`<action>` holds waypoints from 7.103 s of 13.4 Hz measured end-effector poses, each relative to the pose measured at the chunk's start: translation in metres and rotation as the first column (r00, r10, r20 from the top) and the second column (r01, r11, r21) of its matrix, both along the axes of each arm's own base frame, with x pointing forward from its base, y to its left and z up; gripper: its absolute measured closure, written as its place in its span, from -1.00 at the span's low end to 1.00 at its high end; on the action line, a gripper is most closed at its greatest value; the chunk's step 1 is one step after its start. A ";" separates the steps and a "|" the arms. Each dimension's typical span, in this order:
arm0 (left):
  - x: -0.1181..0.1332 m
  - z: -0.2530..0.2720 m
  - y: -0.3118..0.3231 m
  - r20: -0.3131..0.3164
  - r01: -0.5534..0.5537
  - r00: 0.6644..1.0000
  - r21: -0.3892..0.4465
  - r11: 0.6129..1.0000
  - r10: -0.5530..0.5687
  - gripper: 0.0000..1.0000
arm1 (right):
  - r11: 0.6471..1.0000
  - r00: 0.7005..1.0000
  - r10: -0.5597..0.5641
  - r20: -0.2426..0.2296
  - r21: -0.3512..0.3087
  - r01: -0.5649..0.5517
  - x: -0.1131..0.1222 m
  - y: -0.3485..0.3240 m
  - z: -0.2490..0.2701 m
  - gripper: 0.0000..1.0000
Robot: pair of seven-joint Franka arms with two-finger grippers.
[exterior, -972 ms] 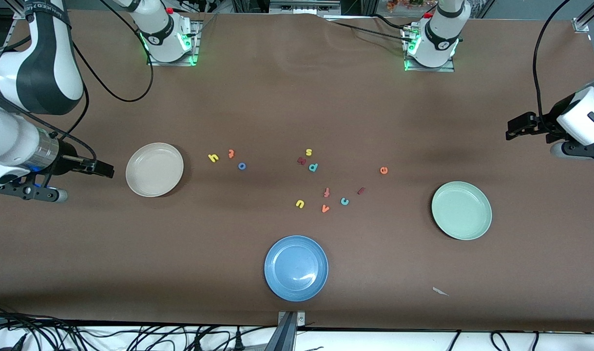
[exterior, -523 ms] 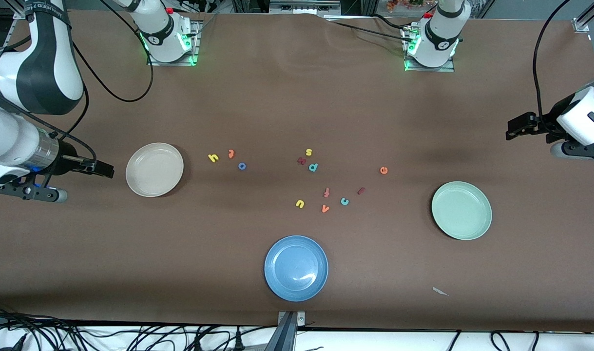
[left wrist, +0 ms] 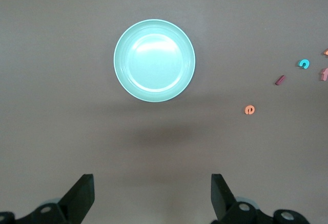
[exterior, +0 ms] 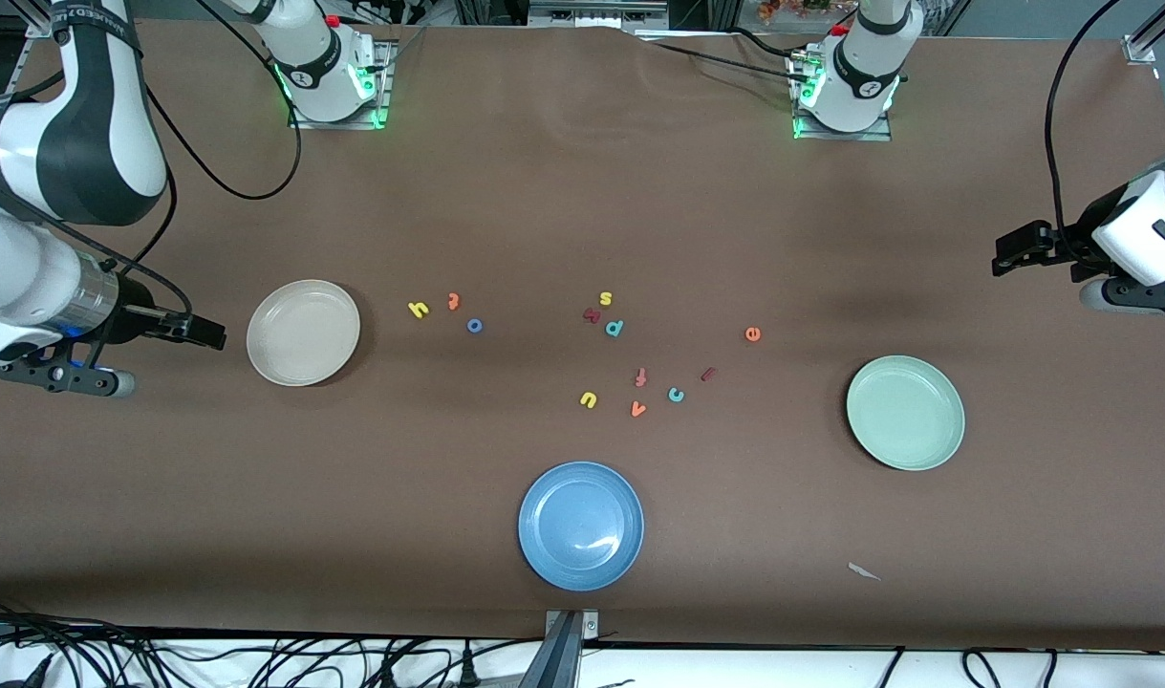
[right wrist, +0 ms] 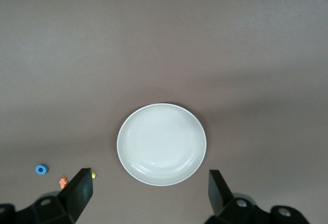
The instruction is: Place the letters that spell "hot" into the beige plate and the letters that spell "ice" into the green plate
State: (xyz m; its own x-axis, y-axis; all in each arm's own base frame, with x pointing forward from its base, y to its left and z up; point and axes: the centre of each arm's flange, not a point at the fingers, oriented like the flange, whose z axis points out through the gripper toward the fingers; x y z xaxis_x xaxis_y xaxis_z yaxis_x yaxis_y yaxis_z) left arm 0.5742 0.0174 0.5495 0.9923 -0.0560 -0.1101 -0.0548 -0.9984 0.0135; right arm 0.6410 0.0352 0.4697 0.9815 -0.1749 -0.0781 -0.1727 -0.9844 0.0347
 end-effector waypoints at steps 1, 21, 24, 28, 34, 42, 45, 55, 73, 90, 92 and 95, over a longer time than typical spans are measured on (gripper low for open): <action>0.000 0.000 0.000 0.000 0.000 1.000 0.000 1.000 0.000 -1.00 | 1.000 1.000 -0.018 -0.002 -0.002 0.018 -0.001 0.005 -0.001 -1.00; 0.013 -0.063 -0.099 0.013 -0.065 0.998 -0.001 0.998 0.065 -1.00 | 0.995 0.996 -0.078 -0.035 -0.062 0.076 -0.064 0.218 -0.126 -1.00; 0.007 -0.097 -0.124 0.032 -0.050 0.998 -0.009 0.999 0.051 -1.00 | 0.997 0.997 -0.056 -0.049 -0.051 0.053 -0.069 0.237 -0.148 -0.99; -0.003 -0.139 -0.146 0.079 -0.060 0.995 -0.025 0.998 0.062 -1.00 | 0.999 0.998 -0.046 -0.036 -0.001 0.046 -0.071 0.262 -0.177 -0.99; -0.020 -0.197 -0.182 0.103 -0.081 0.991 -0.057 0.995 0.086 -1.00 | 1.000 0.998 -0.028 -0.054 -0.006 0.027 -0.079 0.276 -0.211 -0.98; -0.025 -0.289 -0.223 0.093 -0.078 0.992 -0.018 0.997 0.080 -1.00 | 0.999 0.995 -0.030 -0.094 -0.025 0.028 -0.093 0.276 -0.230 -0.98; -0.028 -0.320 -0.225 0.059 -0.079 0.995 -0.028 0.996 0.080 -1.00 | 0.999 0.995 -0.031 -0.100 -0.029 0.028 -0.096 0.275 -0.233 -0.98; -0.043 -0.366 -0.240 0.010 -0.001 1.000 0.015 1.000 0.001 -0.92 | 0.999 0.995 -0.025 -0.101 -0.027 0.022 -0.099 0.279 -0.234 -0.98; -0.049 -0.379 -0.246 -0.005 -0.013 1.000 0.043 0.999 0.013 0.15 | 1.000 0.999 -0.020 -0.027 0.019 0.020 -0.106 0.288 -0.255 -0.97; -0.010 -0.340 -0.215 -0.064 0.003 0.998 0.115 0.993 0.005 0.43 | 0.996 0.997 0.070 0.028 0.045 -0.071 -0.116 0.294 -0.285 -0.29; 0.007 -0.325 -0.193 -0.066 0.038 0.997 0.111 0.993 -0.031 0.43 | 0.996 0.997 0.070 0.027 0.045 -0.071 -0.117 0.294 -0.286 -0.21; 0.025 -0.317 -0.148 -0.068 0.102 0.993 0.087 0.991 -0.097 0.43 | 0.997 0.997 0.070 0.025 0.044 -0.071 -0.118 0.293 -0.288 -0.14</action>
State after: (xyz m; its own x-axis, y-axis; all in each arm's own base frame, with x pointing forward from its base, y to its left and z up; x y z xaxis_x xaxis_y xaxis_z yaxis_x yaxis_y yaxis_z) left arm 0.5987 -0.1309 0.2320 0.9733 -0.1410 -0.1814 -0.1557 -0.9854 -0.0694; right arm 0.5226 0.3281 0.1821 0.9929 -0.1019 -0.0608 -0.1029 -0.9946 -0.0125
